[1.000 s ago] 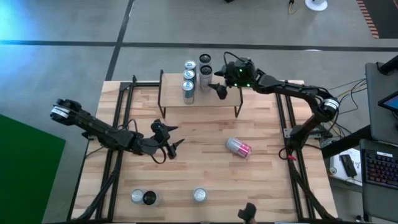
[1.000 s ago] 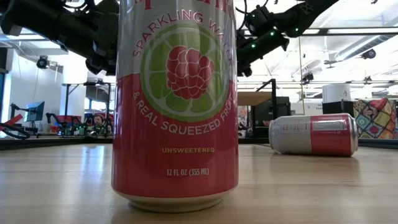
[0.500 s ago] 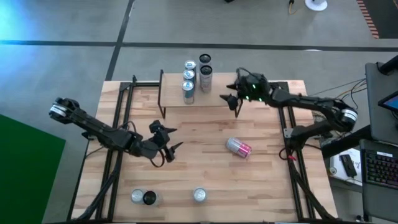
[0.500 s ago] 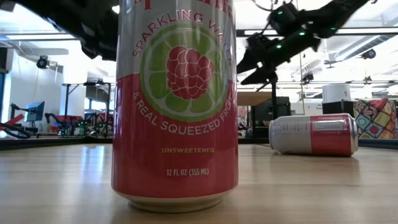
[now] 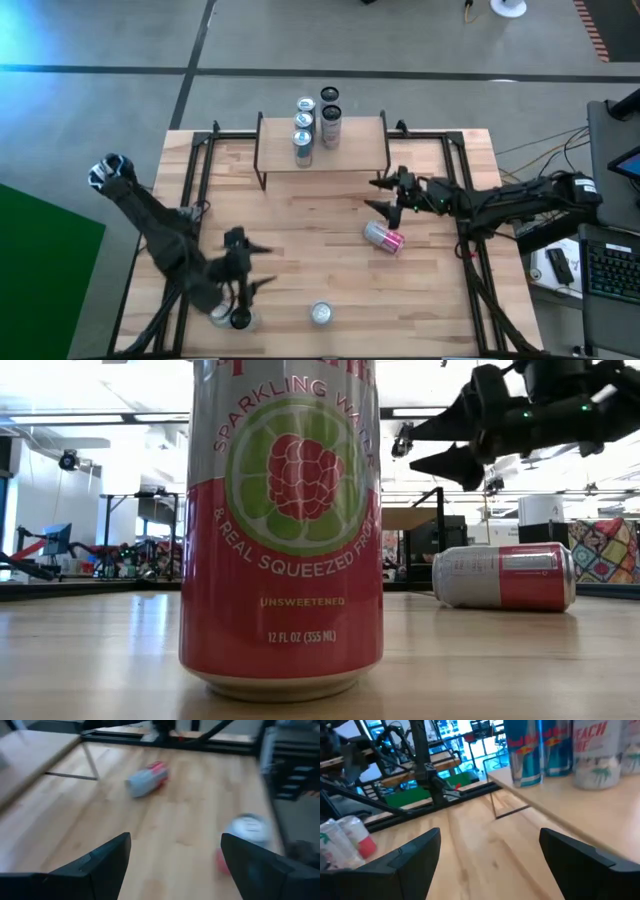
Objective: Place canned beverage on shelf
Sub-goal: Align the white-pink soda can with the other white-pink soda can on the shelf
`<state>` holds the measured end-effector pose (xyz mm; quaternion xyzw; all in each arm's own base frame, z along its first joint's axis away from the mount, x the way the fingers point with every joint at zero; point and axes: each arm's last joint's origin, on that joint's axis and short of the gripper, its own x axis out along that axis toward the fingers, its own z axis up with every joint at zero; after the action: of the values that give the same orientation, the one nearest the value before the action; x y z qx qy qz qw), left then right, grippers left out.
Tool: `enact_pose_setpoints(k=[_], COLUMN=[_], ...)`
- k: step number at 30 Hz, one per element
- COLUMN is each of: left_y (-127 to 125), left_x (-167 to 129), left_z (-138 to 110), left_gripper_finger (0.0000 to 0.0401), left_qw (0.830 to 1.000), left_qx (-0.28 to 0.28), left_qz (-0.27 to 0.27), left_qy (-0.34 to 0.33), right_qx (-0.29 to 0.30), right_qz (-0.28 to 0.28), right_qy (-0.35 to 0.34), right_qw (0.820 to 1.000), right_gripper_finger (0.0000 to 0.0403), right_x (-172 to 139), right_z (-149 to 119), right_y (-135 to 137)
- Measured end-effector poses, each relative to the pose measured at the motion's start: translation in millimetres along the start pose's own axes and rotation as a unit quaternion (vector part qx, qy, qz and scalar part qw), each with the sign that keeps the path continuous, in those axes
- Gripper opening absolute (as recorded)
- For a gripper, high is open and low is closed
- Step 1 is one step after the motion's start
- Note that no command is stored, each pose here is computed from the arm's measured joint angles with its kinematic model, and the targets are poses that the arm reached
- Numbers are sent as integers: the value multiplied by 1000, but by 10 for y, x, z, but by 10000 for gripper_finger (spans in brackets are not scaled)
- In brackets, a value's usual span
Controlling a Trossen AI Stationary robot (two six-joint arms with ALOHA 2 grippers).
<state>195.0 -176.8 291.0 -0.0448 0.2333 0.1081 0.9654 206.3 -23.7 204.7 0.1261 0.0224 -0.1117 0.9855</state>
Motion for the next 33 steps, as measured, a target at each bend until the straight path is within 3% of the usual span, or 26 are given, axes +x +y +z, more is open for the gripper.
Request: enact_pose_setpoints(k=[6, 15, 20, 27, 33], left_y=[-404, -923, -1213, -1360, -1426], left_x=[-76, -173, -292, -537, -560], left_z=[-68, -215, -344, -482, -625], left_gripper_finger=[295, 295, 295, 295, 312], left_qw=[999, 994, 991, 981, 978], left_qx=[-43, -33, -35, -85, -117], left_qz=[3, 34, 54, 137, 142], left_qy=[-10, 96, 116, 107, 100], right_qx=[8, 4, 11, 11, 10], right_qz=[35, 52, 48, 44, 45], right_qy=[-13, 9, 24, 39, 35], right_qw=[999, 999, 998, 998, 998], right_gripper_finger=[327, 327, 327, 327, 327], right_x=[1, 115, 195, 276, 302], right_z=[-78, -141, -181, -226, -200], right_y=[141, 250, 260, 268, 282])
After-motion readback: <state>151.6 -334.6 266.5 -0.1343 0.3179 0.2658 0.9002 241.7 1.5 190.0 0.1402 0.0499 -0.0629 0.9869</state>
